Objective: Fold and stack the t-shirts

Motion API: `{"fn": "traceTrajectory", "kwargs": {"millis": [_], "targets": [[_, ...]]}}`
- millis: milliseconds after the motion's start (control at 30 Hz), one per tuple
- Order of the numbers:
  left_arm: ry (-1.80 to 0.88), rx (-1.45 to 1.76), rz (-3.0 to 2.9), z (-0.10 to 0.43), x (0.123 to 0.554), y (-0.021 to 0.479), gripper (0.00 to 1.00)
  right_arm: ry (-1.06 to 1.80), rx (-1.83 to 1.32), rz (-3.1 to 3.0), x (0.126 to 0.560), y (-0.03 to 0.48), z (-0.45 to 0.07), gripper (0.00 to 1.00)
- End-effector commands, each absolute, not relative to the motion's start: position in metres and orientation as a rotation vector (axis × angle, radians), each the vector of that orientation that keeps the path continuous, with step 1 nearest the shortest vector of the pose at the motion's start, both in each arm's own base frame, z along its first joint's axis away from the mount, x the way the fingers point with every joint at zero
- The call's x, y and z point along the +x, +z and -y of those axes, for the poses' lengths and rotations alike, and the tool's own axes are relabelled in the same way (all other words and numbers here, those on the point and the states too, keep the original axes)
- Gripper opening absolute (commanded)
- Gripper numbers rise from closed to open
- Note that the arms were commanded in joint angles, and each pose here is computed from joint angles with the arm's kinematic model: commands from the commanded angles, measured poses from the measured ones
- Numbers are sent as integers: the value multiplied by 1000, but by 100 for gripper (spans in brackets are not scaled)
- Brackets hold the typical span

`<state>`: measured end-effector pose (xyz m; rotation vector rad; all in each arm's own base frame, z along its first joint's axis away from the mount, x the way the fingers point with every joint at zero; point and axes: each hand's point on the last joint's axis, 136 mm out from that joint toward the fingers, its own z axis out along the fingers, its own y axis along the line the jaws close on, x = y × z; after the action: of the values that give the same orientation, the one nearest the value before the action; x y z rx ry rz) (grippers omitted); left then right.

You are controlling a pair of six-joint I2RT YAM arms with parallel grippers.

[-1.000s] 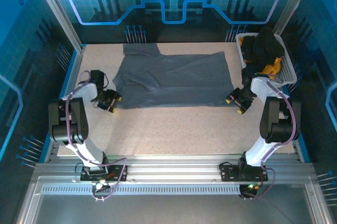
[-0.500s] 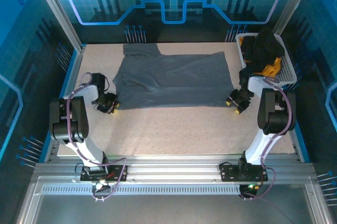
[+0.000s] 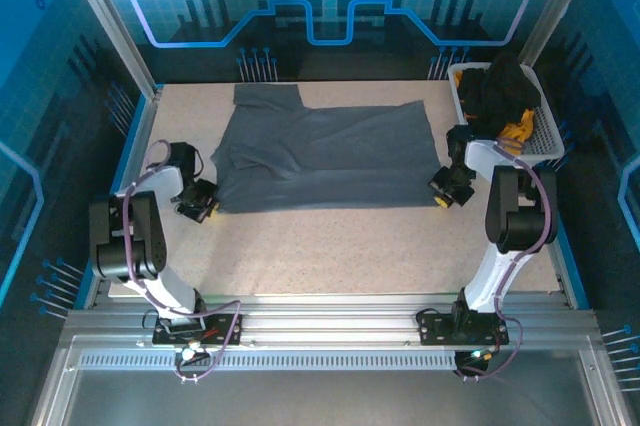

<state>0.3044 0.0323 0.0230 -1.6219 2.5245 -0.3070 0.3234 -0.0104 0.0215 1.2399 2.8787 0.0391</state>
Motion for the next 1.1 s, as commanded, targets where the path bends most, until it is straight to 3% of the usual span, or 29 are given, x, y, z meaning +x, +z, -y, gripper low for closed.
{"fn": "traceTrajectory", "kwargs": {"millis": [0, 267, 500, 533, 600, 667, 733, 900, 1067], "targets": [[-157, -1686, -2537, -44, 267, 25, 0, -79, 1293, -2905, 287, 30, 13, 0], [-67, -1907, -2469, -40, 208, 9, 0, -133, 1334, -2963, 236, 28, 3, 0], [-27, -1988, -2404, -41, 186, 13, 0, -123, 1377, -2961, 215, 27, -2, 0], [-33, -1996, -2390, -42, 186, 16, 4, -123, 1375, -2959, 215, 30, -2, 2], [-53, -1992, -2360, -43, 191, 24, 19, -108, 1348, -2939, 222, 39, -1, 16], [-68, -1968, -2326, -45, 202, 39, 31, -99, 1290, -2901, 233, 54, 0, 32], [-89, -1896, -2302, -46, 222, 62, 37, -56, 1169, -2862, 253, 73, -5, 41], [-378, -1407, -2373, 2, 325, 115, 38, 367, 558, -2800, 323, 115, -80, 49], [-395, -967, -2654, 71, 392, 115, 38, 717, -19, -2641, 350, 173, -178, 54]]}}
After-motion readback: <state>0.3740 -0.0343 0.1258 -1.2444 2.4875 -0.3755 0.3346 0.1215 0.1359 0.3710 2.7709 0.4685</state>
